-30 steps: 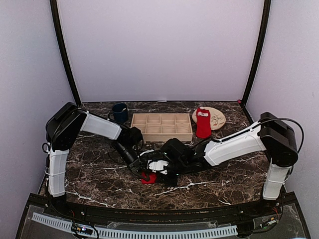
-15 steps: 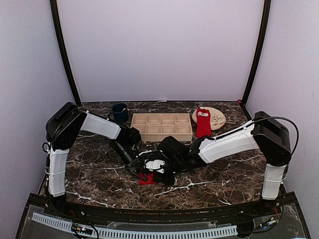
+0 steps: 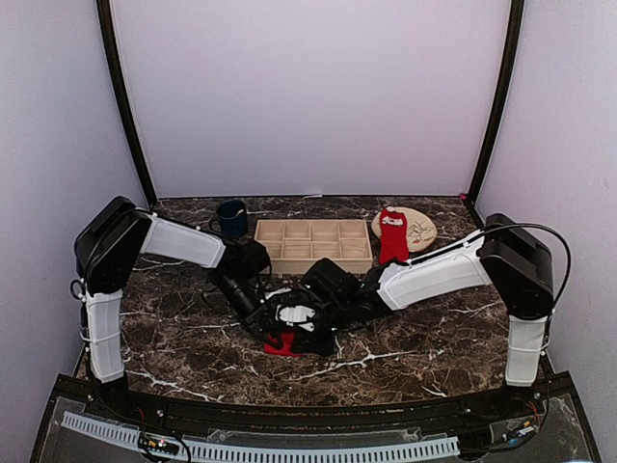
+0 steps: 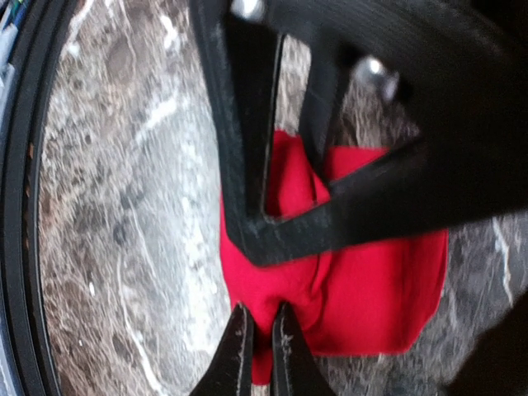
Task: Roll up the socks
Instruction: Roll the sock at the center of the board.
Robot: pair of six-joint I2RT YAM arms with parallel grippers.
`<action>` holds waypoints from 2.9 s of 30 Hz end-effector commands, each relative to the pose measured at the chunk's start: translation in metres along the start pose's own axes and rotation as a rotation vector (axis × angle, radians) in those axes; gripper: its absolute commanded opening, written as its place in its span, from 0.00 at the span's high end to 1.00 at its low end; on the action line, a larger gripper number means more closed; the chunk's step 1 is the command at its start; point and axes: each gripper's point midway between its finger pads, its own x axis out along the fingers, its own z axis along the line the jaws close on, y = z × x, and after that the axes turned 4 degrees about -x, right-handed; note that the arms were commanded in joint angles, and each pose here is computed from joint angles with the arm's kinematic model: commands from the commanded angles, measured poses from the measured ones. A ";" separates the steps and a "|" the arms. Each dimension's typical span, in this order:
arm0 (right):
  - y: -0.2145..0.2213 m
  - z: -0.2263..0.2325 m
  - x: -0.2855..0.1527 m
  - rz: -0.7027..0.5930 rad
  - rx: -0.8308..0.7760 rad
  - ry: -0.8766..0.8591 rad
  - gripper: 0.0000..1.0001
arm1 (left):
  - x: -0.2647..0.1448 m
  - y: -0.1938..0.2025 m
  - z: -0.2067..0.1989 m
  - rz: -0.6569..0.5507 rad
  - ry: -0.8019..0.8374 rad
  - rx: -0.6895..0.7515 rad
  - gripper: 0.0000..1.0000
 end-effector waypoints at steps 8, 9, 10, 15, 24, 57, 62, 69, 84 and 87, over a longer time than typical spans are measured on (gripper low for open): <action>0.023 0.001 0.011 0.083 0.128 -0.077 0.97 | -0.024 -0.003 0.015 -0.093 -0.220 0.045 0.65; 0.023 0.001 0.011 0.082 0.137 -0.082 0.97 | -0.026 -0.003 0.016 -0.101 -0.238 0.047 0.65; 0.022 0.000 0.011 0.077 0.149 -0.086 0.97 | -0.029 -0.004 0.017 -0.110 -0.254 0.049 0.64; 0.017 -0.004 0.008 0.054 0.203 -0.109 0.98 | -0.040 -0.005 0.024 -0.165 -0.332 0.056 0.62; 0.017 -0.008 0.009 0.055 0.306 -0.204 0.98 | -0.065 -0.013 0.023 -0.293 -0.450 0.139 0.61; 0.022 -0.017 0.019 0.098 0.534 -0.440 0.97 | -0.037 0.002 -0.024 -0.288 -0.693 0.650 0.45; 0.022 -0.017 0.019 0.106 0.535 -0.443 0.98 | -0.028 0.005 -0.019 -0.232 -0.708 0.680 0.45; 0.022 -0.016 0.018 0.114 0.533 -0.448 0.98 | -0.018 0.003 -0.008 -0.183 -0.734 0.681 0.46; 0.023 -0.016 0.018 0.119 0.533 -0.453 0.98 | -0.011 0.004 -0.001 -0.146 -0.741 0.676 0.65; 0.023 -0.016 0.018 0.120 0.534 -0.452 0.98 | -0.008 0.007 0.000 -0.134 -0.731 0.670 0.70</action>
